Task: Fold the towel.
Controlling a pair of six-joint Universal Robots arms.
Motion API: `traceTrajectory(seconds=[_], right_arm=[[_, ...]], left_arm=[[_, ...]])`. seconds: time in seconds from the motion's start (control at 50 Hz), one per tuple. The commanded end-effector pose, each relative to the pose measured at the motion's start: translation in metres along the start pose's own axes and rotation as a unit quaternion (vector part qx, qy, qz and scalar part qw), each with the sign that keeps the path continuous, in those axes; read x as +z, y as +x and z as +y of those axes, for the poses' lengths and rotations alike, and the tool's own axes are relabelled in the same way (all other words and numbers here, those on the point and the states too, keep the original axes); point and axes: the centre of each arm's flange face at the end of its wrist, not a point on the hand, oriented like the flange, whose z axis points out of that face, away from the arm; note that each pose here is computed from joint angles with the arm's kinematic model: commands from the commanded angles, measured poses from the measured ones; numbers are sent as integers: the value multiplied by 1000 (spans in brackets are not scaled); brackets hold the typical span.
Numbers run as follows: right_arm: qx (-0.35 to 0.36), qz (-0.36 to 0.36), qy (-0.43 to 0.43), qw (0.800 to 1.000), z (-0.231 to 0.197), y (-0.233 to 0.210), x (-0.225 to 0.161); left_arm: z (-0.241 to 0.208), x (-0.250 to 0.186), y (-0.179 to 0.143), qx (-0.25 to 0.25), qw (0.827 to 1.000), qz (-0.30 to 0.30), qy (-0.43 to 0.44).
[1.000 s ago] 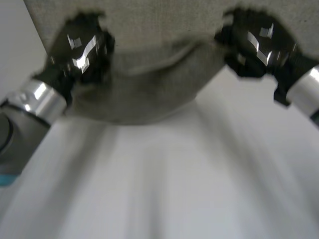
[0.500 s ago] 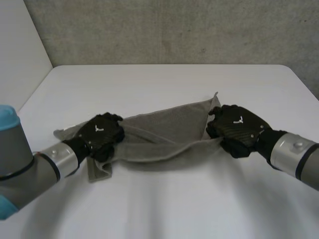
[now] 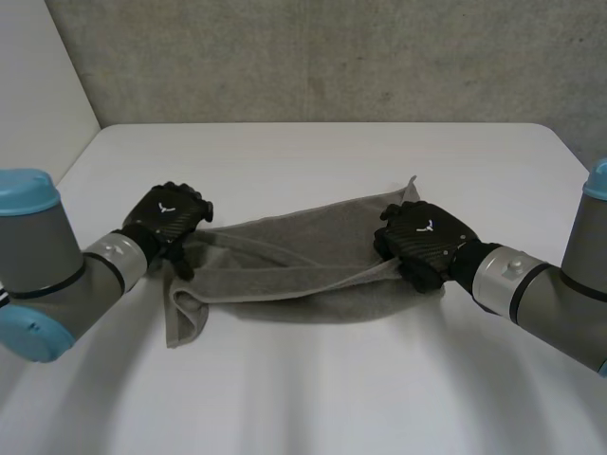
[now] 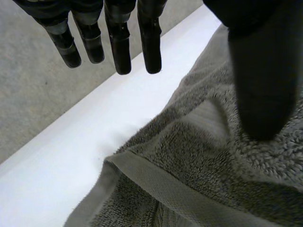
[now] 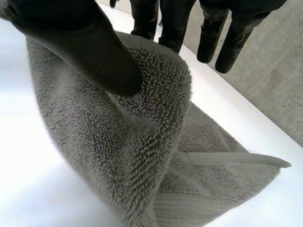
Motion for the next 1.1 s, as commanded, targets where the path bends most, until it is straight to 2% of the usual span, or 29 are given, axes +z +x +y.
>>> traceTrajectory(seconds=[0.02,0.14,0.22,0.28,0.5,0.62,0.7,0.9,1.1], right_arm=[[2,0,-2,1000,3,-1,-1],[3,-2,-3,1000,3,-2,-1],[2,0,-1,1000,4,-2,-1],[2,0,-2,1000,5,-2,-1],[3,-2,-4,1000,7,-5,-2],[5,-3,-6,1000,10,-6,-2],[5,-2,-7,1000,11,-6,-2],[6,-3,-7,1000,11,-6,-3],[6,2,-9,1000,12,-4,-2]], left_arm=[[-22,-36,4,-5,1000,-6,21],[-31,-67,13,-60,998,-5,29],[-22,-80,23,-101,995,2,11],[-14,-85,31,-113,994,11,-5],[10,-77,36,-117,992,-16,-35],[18,-67,56,-105,994,-6,-39],[27,-57,60,-99,994,-29,-46],[28,-39,54,-89,994,-59,-32],[27,-26,35,-89,992,-89,-11]])
